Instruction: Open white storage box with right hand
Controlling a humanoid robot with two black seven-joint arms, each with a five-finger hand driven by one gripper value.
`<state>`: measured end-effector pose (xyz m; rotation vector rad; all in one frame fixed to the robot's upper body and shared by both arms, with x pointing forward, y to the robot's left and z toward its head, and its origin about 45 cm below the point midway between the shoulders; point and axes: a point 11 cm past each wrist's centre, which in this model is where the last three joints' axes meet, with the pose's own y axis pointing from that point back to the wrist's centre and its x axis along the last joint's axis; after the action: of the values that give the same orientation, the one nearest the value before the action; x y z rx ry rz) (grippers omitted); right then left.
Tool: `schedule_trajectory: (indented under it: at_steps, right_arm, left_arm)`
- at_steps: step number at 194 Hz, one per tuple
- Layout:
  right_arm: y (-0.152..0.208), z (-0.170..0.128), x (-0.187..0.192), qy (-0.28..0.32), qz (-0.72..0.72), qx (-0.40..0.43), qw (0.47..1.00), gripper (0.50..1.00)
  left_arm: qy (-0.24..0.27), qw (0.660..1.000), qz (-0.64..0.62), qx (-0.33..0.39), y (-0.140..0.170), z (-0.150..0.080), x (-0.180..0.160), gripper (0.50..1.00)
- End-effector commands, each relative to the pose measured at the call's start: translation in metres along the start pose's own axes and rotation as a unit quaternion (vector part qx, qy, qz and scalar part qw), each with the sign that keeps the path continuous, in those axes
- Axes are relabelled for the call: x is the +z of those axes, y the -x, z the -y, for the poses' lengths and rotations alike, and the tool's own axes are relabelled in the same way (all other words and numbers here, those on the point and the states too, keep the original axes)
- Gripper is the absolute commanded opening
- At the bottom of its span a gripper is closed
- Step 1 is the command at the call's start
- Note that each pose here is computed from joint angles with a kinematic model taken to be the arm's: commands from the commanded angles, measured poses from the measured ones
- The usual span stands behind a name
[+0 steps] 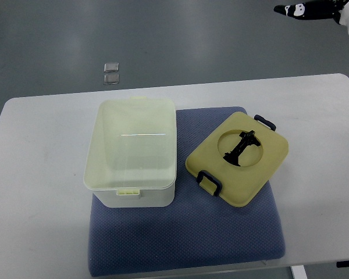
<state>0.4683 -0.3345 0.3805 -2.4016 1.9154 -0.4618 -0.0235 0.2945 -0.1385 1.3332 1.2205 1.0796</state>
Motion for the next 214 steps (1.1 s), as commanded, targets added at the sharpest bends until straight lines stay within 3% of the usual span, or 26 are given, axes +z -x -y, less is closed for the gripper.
schedule_trajectory:
  at_steps: [1, 38, 68, 129, 181, 214]
  right_arm:
    - [0.007, 0.002, 0.016, 0.036, 0.166, 0.012, 0.985, 0.936]
    - [0.029, -0.009, 0.06, 0.082, 0.397, 0.009, 0.914, 0.934]
    - [0.046, -0.014, 0.084, 0.073, 0.492, 0.002, 0.868, 0.934]
    - [0.031, -0.003, 0.145, 0.08, 0.517, 0.165, 0.836, 0.934]
    - [0.055, 0.006, 0.149, 0.127, 0.538, 0.094, 0.828, 0.936]
    - [0.058, 0.007, 0.151, 0.129, 0.535, 0.097, 0.829, 0.936]
  left_arm:
    - [0.001, 1.0, -0.001, 0.0, 0.0, 0.0, 0.0, 1.0]
    - [0.0, 1.0, 0.0, -0.003, 0.002, 0.0, 0.0, 1.0]
    - [0.0, 1.0, 0.0, -0.005, 0.003, 0.0, 0.0, 1.0]
    - [0.0, 1.0, 0.001, -0.006, 0.004, 0.0, 0.0, 1.0]
    - [-0.017, 1.0, 0.002, -0.006, 0.004, 0.0, -0.003, 1.0]
    - [-0.016, 1.0, 0.0, -0.007, 0.004, 0.0, -0.003, 1.0]
